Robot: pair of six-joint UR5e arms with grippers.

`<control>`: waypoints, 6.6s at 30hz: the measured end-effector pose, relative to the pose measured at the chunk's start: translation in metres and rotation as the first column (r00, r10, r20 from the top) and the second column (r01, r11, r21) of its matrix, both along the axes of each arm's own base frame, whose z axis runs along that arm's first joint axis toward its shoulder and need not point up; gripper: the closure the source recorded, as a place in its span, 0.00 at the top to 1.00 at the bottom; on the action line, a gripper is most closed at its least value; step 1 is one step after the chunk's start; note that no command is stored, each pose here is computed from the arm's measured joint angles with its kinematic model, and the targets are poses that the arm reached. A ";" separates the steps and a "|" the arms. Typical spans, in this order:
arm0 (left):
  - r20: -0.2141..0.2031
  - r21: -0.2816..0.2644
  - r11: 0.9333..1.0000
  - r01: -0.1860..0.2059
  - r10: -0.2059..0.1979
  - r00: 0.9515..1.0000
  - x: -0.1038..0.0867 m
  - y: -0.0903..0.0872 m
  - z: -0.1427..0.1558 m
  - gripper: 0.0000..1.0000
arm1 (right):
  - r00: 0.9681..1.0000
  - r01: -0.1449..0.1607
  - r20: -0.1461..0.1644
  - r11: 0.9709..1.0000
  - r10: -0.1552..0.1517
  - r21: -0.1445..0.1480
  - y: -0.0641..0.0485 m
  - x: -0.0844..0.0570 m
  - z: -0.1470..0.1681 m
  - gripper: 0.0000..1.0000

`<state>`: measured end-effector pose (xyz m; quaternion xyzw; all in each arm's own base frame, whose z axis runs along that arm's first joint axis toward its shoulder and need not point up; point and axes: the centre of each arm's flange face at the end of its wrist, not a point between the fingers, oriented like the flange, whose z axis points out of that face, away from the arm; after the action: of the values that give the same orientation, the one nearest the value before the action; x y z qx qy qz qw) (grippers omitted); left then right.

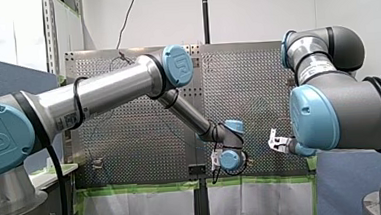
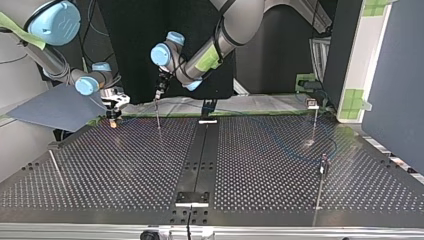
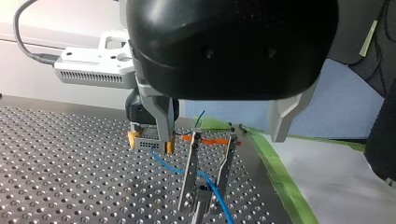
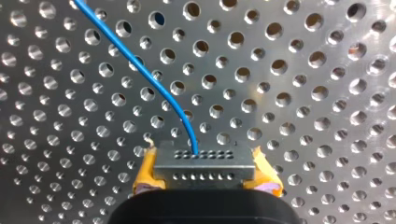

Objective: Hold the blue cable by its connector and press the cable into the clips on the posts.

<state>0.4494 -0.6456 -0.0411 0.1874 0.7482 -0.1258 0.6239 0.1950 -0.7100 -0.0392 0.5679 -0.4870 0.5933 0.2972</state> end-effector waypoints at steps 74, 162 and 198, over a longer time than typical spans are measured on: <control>0.033 -0.257 0.965 -0.062 0.073 0.997 -0.043 0.041 0.135 1.00 | 1.000 -0.015 0.003 1.000 0.015 -0.001 0.002 0.008 0.000 0.00; 0.045 -0.423 0.902 -0.084 0.114 0.992 -0.214 0.250 0.295 1.00 | 0.998 -0.055 0.006 0.998 0.055 -0.007 0.007 0.025 0.000 0.00; -0.011 -0.309 0.942 -0.133 0.136 0.991 -0.251 0.302 0.181 1.00 | 0.998 -0.063 0.001 0.998 0.063 -0.003 0.008 0.028 0.000 0.00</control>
<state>0.1981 -0.3432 0.1401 0.0365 0.7268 -0.1975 0.6568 0.2233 -0.7019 -0.0392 0.5823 -0.4680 0.6033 0.2791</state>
